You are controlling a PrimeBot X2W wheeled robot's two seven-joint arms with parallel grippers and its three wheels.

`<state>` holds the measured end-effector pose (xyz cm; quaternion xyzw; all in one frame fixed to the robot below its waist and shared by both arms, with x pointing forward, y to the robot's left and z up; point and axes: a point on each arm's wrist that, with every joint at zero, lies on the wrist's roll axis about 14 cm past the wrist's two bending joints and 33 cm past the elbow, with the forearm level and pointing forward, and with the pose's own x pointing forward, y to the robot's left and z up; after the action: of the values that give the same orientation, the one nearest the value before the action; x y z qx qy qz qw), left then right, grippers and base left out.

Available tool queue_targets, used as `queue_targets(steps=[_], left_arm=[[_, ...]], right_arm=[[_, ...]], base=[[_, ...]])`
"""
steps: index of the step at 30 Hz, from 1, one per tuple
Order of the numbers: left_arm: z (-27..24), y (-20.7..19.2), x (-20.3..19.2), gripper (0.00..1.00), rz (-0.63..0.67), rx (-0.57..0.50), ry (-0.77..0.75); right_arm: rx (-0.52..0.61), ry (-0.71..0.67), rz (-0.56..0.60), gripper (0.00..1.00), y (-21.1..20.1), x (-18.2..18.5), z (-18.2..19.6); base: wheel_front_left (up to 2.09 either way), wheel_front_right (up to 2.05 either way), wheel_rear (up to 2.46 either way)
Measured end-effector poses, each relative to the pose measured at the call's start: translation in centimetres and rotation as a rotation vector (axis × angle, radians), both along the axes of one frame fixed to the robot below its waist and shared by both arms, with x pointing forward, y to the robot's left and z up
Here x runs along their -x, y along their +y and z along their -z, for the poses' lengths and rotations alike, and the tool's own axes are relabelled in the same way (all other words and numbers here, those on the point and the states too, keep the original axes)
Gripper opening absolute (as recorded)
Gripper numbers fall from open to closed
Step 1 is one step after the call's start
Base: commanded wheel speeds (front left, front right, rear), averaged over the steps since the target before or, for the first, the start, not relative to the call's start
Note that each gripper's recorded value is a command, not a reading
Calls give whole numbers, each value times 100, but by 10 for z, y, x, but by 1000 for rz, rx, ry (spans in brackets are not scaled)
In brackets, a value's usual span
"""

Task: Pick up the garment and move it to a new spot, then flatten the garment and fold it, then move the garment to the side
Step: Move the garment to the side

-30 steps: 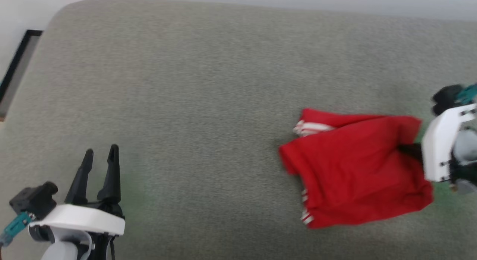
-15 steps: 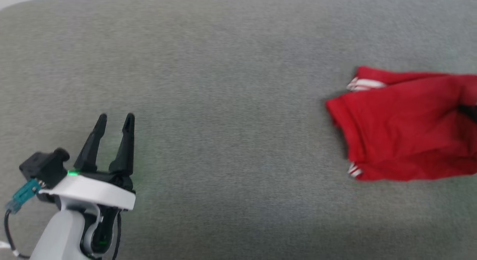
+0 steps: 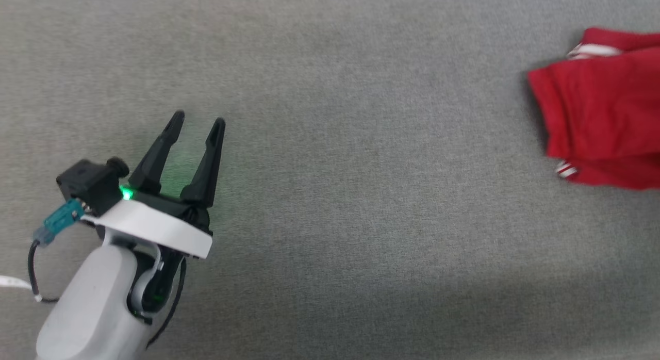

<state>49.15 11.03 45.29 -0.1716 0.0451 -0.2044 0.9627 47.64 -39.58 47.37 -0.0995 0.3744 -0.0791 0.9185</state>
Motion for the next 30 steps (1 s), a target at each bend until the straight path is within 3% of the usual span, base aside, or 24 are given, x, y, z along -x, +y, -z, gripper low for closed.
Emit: queue_targets(steps=[14,25,26,28,30], left_arm=[[19,-35,-29,100,120,6,12],[29,-27,-34,100,107,-5,35],[28,-26,-35,100,102,-3,34],[26,-23,-36,100,93,-3,27],[23,-19,-37,100,83,-3,21]], right_arm=[[368,-37,-36,0,-65,-19,-5],[351,-44,-49,3,-51,-36,33],[353,-49,-47,29,-51,-37,31],[352,-50,-45,47,-51,-37,32],[347,-54,-40,89,-50,-37,30]], base=[[0,0,0],[0,0,0],[0,0,0],[0,0,0],[0,0,0]])
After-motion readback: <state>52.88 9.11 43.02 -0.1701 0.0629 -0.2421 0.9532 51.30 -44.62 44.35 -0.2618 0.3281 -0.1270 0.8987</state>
